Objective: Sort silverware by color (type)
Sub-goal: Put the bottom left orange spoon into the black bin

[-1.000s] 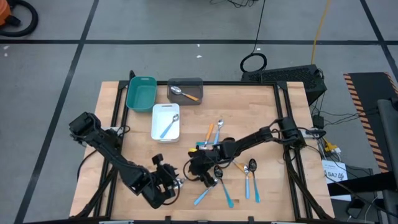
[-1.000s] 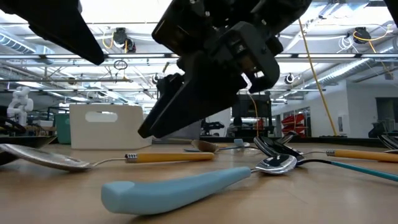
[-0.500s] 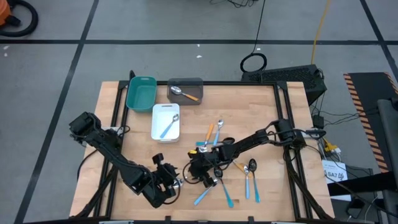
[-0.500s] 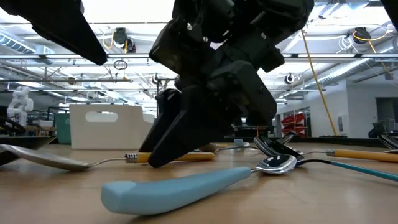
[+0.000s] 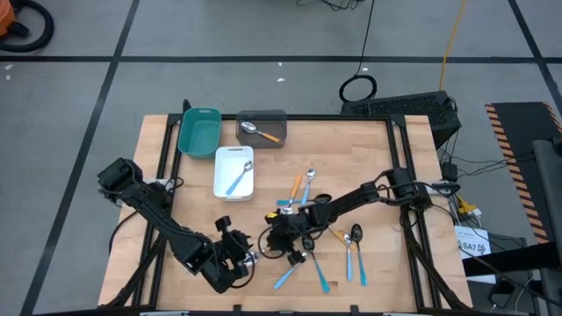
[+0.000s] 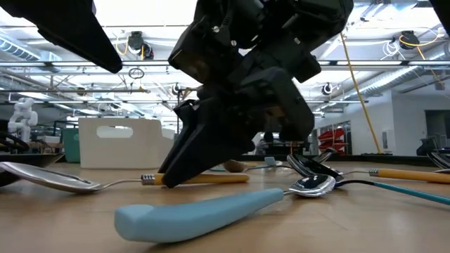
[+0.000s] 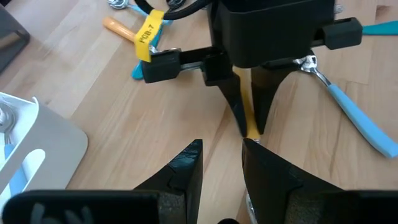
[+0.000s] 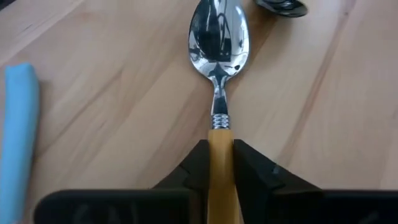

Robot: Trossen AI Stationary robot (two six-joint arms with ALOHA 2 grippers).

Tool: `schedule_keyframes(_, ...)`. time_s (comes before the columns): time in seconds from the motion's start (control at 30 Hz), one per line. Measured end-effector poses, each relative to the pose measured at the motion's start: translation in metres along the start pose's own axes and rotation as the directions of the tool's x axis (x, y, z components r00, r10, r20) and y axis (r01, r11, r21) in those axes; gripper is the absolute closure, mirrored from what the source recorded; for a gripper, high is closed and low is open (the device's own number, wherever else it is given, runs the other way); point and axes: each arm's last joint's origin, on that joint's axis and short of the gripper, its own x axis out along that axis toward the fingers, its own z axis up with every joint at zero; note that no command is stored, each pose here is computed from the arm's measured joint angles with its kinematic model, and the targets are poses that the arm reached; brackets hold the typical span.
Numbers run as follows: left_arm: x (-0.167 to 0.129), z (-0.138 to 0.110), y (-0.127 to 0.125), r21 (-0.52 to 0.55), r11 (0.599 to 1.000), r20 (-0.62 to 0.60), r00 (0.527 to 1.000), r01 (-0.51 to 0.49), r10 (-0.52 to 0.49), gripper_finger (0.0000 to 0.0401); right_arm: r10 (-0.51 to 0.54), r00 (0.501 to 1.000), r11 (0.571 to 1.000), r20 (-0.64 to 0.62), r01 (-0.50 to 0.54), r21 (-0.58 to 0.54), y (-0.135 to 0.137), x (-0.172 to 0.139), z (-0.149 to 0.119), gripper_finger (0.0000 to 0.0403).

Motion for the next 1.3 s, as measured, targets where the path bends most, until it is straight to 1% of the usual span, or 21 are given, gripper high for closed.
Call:
schedule_keyframes(0.13, 0.0, 0.0, 0.0, 0.0, 1.0, 0.0, 1.0, 0.0, 0.0, 0.0288, -0.003, 1.0, 1.0, -0.005, 0.003, -0.014, 0.0, -0.001, 0.0, 0.0359)
schedule_keyframes(0.2, 0.0, 0.0, 0.0, 0.002, 1.0, 0.0, 1.0, 0.0, 0.0, 0.0288, 0.0, 1.0, 1.0, -0.014, 0.0, -0.017, 0.0, -0.002, 0.0, 0.0352)
schedule_keyframes(0.3, 0.0, 0.0, 0.0, 0.009, 1.0, 0.004, 1.0, -0.006, 0.006, 0.0288, 0.004, 0.999, 1.0, -0.032, -0.005, -0.014, 0.001, -0.009, 0.003, 0.0349)
schedule_keyframes(0.5, 0.0, 0.0, 0.001, 0.038, 0.999, 0.001, 1.0, -0.012, 0.012, 0.0288, 0.013, 0.998, 1.0, -0.068, -0.014, -0.014, 0.003, -0.028, 0.009, 0.0359)
schedule_keyframes(0.83, -0.011, 0.003, 0.014, 0.049, 0.998, -0.021, 0.999, -0.044, 0.045, 0.0288, 0.027, 0.992, 1.0, -0.127, -0.028, -0.002, 0.008, -0.074, 0.025, 0.0359)
schedule_keyframes(1.03, -0.013, 0.0, 0.021, 0.097, 0.992, -0.049, 0.995, -0.084, 0.089, 0.0288, 0.042, 0.979, 0.999, -0.199, -0.042, 0.008, 0.011, -0.108, 0.028, 0.0358)
schedule_keyframes(1.13, -0.013, -0.001, 0.024, 0.115, 0.987, -0.065, 0.991, -0.108, 0.116, 0.0288, 0.04, 0.978, 0.999, -0.207, -0.037, 0.018, 0.011, -0.128, 0.031, 0.0358)
schedule_keyframes(1.3, -0.01, 0.002, 0.029, 0.106, 0.986, -0.076, 0.987, -0.132, 0.141, 0.0288, 0.019, 0.98, 0.999, -0.197, -0.011, 0.041, 0.005, -0.158, 0.035, 0.0358)
